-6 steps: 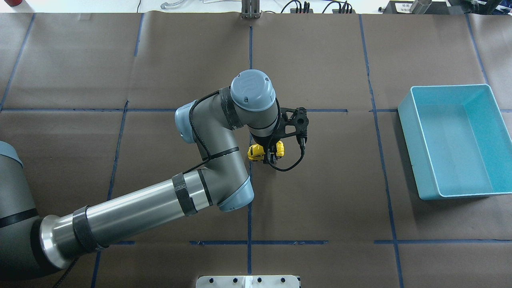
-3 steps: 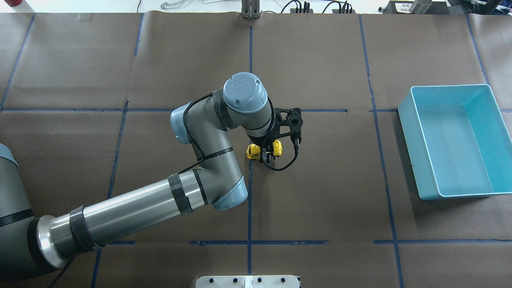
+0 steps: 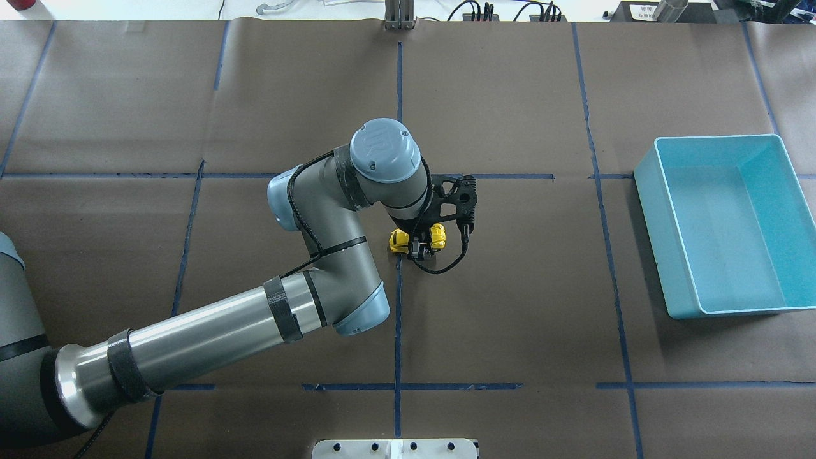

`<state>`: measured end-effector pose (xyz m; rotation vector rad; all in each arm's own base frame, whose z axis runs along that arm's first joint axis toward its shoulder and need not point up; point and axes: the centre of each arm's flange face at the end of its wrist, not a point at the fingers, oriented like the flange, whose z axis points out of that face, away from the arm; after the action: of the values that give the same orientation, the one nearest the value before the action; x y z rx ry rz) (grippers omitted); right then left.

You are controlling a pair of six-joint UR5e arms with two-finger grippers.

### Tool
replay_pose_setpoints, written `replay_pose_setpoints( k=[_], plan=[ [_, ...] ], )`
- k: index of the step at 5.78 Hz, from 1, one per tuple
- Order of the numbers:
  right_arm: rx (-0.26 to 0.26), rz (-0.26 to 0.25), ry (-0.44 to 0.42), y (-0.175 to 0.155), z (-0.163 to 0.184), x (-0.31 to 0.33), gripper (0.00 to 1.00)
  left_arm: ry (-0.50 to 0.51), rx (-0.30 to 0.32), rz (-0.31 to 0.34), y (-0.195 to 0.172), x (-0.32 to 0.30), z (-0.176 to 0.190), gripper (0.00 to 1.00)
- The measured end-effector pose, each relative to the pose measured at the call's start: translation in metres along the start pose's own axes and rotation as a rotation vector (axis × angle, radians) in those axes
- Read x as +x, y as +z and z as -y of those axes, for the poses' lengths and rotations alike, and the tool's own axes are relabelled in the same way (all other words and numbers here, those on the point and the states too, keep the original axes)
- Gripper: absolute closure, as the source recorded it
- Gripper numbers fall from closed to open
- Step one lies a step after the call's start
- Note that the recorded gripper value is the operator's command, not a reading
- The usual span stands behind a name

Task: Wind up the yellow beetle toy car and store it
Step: 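Press the car down and drag it backward along the table with the left gripper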

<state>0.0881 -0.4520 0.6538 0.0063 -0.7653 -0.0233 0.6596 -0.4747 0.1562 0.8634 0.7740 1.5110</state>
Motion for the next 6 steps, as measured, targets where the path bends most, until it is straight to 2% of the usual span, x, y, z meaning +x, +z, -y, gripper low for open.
replay_pose_setpoints(
  k=[6],
  plan=[
    [0.001, 0.000, 0.000, -0.0004, 0.0008, -0.0006, 0.00, -0.001, -0.008, -0.005, 0.0055, 0.0006, -0.0115, 1.00]
  ],
)
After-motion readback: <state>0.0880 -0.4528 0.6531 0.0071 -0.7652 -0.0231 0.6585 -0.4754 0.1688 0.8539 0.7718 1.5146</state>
